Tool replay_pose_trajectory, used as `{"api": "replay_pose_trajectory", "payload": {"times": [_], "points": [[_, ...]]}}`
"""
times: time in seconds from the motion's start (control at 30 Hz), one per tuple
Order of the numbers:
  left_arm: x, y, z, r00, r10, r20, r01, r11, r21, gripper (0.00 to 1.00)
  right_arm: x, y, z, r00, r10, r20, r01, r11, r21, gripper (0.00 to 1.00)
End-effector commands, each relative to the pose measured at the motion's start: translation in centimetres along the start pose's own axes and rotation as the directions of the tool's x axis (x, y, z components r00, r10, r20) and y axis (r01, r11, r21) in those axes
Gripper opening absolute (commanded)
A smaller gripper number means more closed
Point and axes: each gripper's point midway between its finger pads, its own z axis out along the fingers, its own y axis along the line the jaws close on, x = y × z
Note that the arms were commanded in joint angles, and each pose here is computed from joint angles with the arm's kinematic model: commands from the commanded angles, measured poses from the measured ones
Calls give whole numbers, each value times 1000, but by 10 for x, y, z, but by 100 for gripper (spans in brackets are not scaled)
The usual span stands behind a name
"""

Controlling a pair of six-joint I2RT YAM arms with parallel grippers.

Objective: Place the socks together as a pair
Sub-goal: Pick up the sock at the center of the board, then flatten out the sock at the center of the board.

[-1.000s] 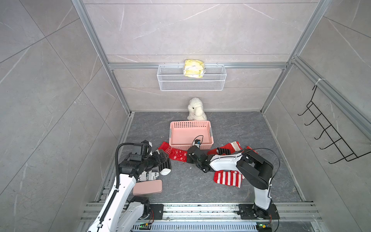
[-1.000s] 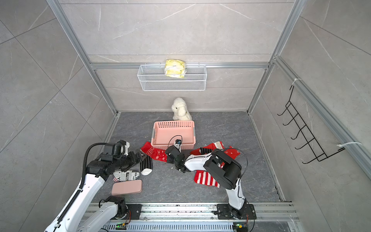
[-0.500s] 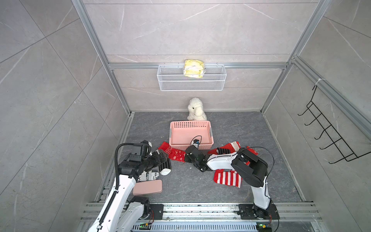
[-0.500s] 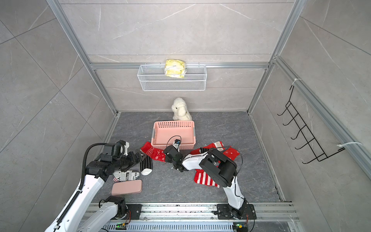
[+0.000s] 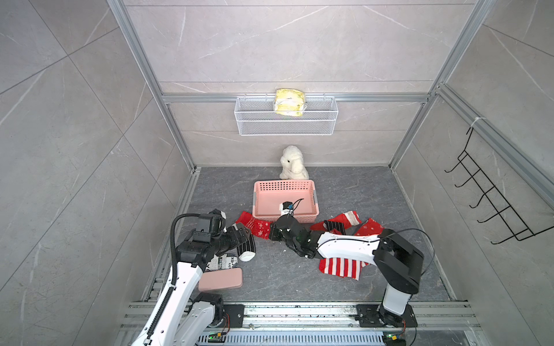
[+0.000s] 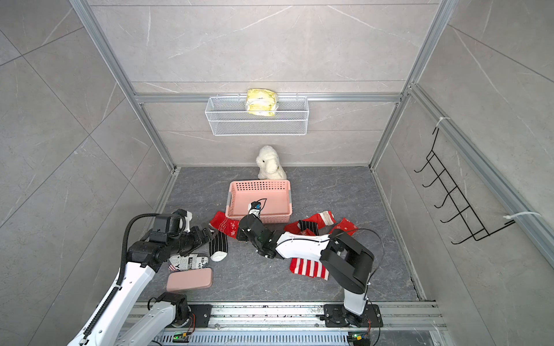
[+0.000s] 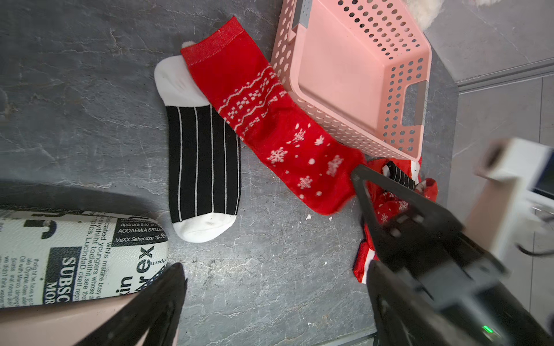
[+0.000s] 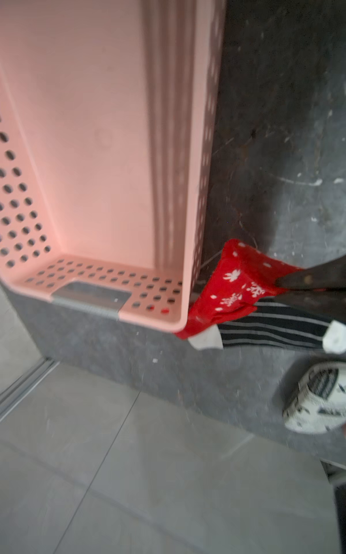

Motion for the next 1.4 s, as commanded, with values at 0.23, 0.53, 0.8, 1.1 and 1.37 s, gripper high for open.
{"api": "replay_pose_trajectory", "payload": {"times": [0.23, 0.53, 0.8, 1.1, 1.37], "points": [[-5, 7, -10, 998, 2, 56, 1, 999, -44, 95, -40, 30, -107, 992, -122, 13, 122, 985, -122, 0], [-3, 7, -7, 999, -8, 43, 10, 999, -41, 95, -25, -18, -190, 988, -135, -73, 131, 989, -65, 0], [-3, 9, -4, 999, -18, 35, 20, 999, -46, 95, 16, -23, -162, 965, -150, -214, 139, 988, -69, 0], [-9, 22, -9, 997, -24, 80, 34, 992, -124, 95, 47, 34, -63, 950, -125, -286, 69, 978, -195, 0], [-9, 24, -7, 997, -27, 75, 37, 990, -136, 95, 63, 53, -23, 942, -93, -321, 14, 971, -240, 54]]}}
